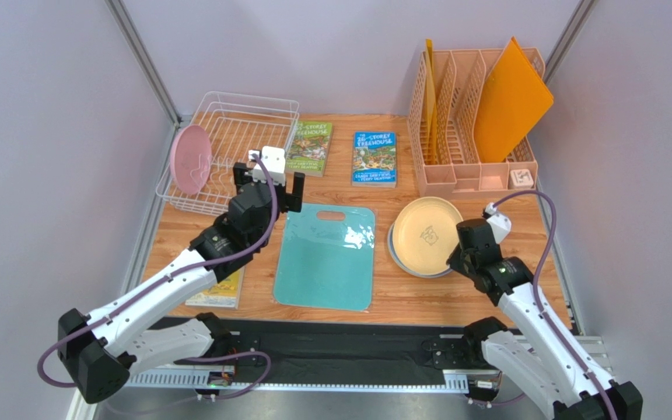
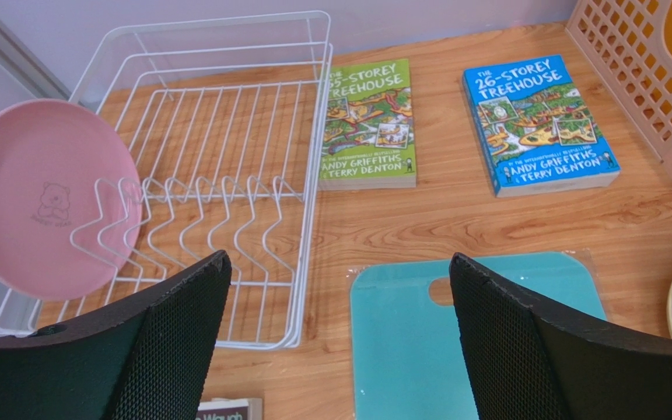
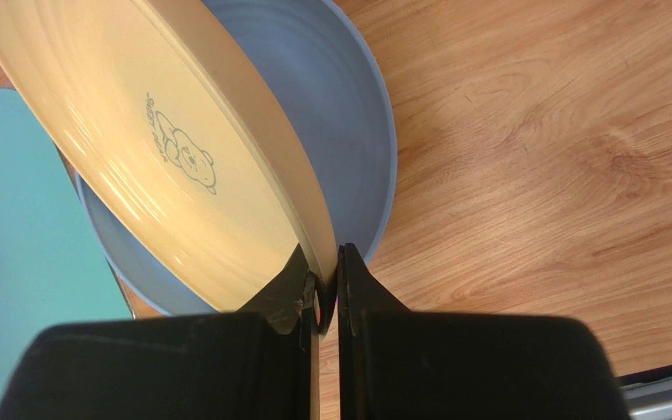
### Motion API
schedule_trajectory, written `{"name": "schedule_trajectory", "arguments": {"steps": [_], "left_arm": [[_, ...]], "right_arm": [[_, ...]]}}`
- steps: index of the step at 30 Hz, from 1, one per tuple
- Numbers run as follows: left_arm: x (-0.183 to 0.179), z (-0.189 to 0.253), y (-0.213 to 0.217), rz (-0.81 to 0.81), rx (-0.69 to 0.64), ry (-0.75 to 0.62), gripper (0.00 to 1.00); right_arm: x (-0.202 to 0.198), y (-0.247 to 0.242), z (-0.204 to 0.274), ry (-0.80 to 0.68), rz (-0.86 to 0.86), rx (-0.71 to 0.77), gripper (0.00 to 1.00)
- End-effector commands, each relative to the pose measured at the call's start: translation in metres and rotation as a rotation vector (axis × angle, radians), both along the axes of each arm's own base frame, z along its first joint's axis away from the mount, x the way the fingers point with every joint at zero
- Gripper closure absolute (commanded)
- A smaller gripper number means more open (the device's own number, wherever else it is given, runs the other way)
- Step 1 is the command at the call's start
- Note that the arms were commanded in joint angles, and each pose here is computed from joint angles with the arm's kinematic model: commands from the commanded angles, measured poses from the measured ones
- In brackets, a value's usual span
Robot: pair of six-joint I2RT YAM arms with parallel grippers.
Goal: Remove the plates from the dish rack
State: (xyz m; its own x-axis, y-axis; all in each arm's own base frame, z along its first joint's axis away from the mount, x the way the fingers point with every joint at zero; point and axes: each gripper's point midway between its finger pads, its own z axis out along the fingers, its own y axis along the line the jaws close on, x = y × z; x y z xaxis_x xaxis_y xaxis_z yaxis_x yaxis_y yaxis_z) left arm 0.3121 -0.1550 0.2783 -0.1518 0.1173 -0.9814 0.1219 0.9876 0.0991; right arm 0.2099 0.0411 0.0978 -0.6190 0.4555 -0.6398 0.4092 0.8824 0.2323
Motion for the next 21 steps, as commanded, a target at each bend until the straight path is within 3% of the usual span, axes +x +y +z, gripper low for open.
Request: {"name": "schedule_trajectory", "arguments": {"steps": [1, 4, 8, 11, 16, 17, 21], "left_arm": [[0.001, 0.013, 0.015, 0.031, -0.021, -0.032, 0.01], [0.004, 0.007, 0.022, 0.052, -0.018, -0.019, 0.01], [0.009, 0.001, 0.032, 0.079, -0.023, -0.004, 0.01], [0.014, -0.001, 0.038, 0.095, -0.028, 0.005, 0.01], [0.026, 0.001, 0.061, 0.160, -0.039, 0.012, 0.00], [0.030, -0.001, 0.066, 0.177, -0.036, 0.020, 0.01], [0.044, -0.004, 0.102, 0.274, -0.045, 0.026, 0.01]], "right_arm": [[0.009, 0.005, 0.004, -0.046, -0.017, 0.041, 0.97], [0.011, 0.009, 0.005, -0.051, 0.007, 0.044, 0.84], [0.012, 0.003, 0.008, -0.056, 0.007, 0.011, 0.51], [0.014, 0.001, 0.013, -0.064, 0.006, -0.002, 0.36], [0.018, -0.004, 0.033, -0.094, 0.008, -0.042, 0.28], [0.020, -0.006, 0.039, -0.108, 0.004, -0.053, 0.22], [0.044, 0.008, 0.080, -0.250, 0.076, -0.026, 0.17]]}}
